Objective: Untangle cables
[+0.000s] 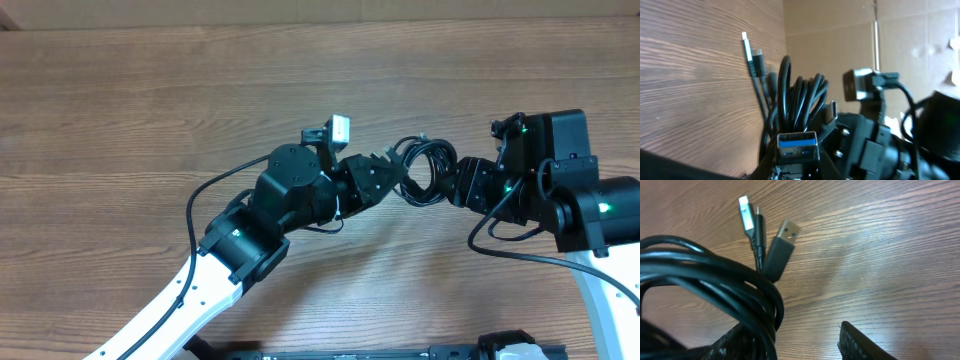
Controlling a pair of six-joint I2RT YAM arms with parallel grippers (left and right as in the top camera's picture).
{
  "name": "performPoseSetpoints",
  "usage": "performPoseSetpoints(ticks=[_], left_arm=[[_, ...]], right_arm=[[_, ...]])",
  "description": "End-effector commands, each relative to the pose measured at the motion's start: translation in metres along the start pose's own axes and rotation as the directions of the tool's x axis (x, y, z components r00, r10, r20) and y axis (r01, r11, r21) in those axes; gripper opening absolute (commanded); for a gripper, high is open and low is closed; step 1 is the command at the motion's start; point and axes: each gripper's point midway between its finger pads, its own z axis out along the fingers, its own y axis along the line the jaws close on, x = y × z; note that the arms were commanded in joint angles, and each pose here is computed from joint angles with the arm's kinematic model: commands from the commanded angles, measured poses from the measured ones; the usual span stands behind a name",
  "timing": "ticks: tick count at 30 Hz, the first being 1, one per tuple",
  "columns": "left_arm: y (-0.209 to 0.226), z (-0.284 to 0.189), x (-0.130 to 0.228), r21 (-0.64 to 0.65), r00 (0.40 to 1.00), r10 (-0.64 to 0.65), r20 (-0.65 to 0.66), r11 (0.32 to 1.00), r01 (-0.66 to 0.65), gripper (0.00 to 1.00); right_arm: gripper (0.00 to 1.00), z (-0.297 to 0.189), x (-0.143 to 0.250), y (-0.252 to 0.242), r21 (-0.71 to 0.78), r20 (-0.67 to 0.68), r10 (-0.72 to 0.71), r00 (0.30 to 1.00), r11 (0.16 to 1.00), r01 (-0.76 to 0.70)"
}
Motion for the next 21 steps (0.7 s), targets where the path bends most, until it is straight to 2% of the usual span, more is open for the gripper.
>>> performPoseSetpoints(ticks=[1, 14, 21], left_arm=[[-0.027, -0.007, 0.010, 0.102, 0.996, 0.055, -0.063, 0.994, -0.049, 0.04], [-0.028, -0.007, 0.010, 0.108, 0.994, 0.094, -0.054, 0.990, -0.088, 0.04], [0.011, -0.006, -0.006, -0.069, 0.998, 0.038, 0.044, 0.997, -0.034, 0.04]], right_arm=[[0.54, 0.003, -0.004, -0.007, 0.039, 0.011, 0.009, 1.000, 0.999, -0.009], [0.55, 0.003, -0.002, -0.005, 0.026, 0.001, 0.009, 1.000, 1.000, -0.009], [0.55, 0.003, 0.001, 0.006, -0.035, -0.017, 0.007, 1.000, 0.999, -0.008]])
